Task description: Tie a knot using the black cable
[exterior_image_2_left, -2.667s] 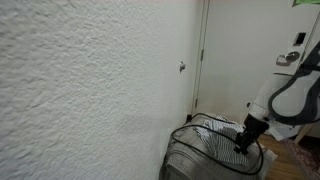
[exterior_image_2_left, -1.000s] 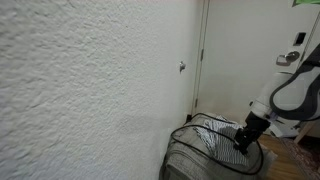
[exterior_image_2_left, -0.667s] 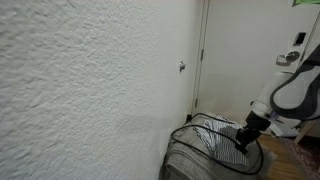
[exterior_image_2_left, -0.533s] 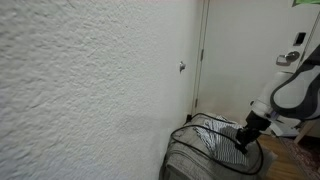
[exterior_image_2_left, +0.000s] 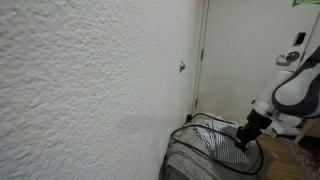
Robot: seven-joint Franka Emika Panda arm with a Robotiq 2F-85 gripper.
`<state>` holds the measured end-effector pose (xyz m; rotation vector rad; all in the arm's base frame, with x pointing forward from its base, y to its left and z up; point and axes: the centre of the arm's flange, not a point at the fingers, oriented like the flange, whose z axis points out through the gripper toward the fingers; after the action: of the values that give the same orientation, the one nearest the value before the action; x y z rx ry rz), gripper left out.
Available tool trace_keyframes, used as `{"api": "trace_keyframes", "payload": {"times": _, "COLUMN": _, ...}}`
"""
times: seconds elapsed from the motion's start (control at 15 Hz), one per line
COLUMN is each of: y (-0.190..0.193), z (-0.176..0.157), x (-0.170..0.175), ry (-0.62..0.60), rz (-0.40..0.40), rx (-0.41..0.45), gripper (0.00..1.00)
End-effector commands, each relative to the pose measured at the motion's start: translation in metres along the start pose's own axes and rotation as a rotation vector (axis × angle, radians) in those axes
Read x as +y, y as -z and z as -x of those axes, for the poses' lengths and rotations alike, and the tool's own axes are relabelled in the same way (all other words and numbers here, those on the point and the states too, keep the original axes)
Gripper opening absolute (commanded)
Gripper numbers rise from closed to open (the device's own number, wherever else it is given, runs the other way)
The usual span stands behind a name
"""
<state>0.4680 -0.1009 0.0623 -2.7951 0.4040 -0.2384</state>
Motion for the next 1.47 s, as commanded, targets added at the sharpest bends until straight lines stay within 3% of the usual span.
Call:
{"api": "trace_keyframes", "payload": {"times": 0.0, "y": 0.047, "z": 0.009, "x": -0.007, "ry": 0.027, "rz": 0.028, "rx": 0.052, "gripper": 0.08}}
{"api": "trace_keyframes", "payload": {"times": 0.47, "y": 0.086, "z": 0.014, "x": -0.016, "ry": 0.058, "rz": 0.118, "rx": 0.085, "gripper": 0.08}}
{"api": "trace_keyframes", "payload": {"times": 0.6, "y": 0.091, "z": 0.014, "x": -0.016, "ry": 0.064, "rz": 0.163, "rx": 0.082, "gripper": 0.12}}
{"api": "trace_keyframes", "payload": {"times": 0.87, "y": 0.092, "z": 0.015, "x": -0.012, "ry": 0.081, "rz": 0.189, "rx": 0.078, "gripper": 0.28}}
{"api": "trace_keyframes", "payload": {"times": 1.0, "y": 0.091, "z": 0.016, "x": -0.010, "ry": 0.085, "rz": 0.196, "rx": 0.075, "gripper": 0.43}}
{"api": "trace_keyframes", "payload": {"times": 1.07, "y": 0.091, "z": 0.015, "x": -0.009, "ry": 0.088, "rz": 0.199, "rx": 0.073, "gripper": 0.63}}
{"api": "trace_keyframes", "payload": {"times": 1.27, "y": 0.090, "z": 0.017, "x": -0.007, "ry": 0.087, "rz": 0.204, "rx": 0.070, "gripper": 0.63}}
{"api": "trace_keyframes", "payload": {"times": 1.33, "y": 0.089, "z": 0.017, "x": -0.006, "ry": 0.087, "rz": 0.204, "rx": 0.069, "gripper": 0.46}}
{"api": "trace_keyframes", "payload": {"times": 1.4, "y": 0.089, "z": 0.017, "x": -0.006, "ry": 0.089, "rz": 0.205, "rx": 0.068, "gripper": 0.38}}
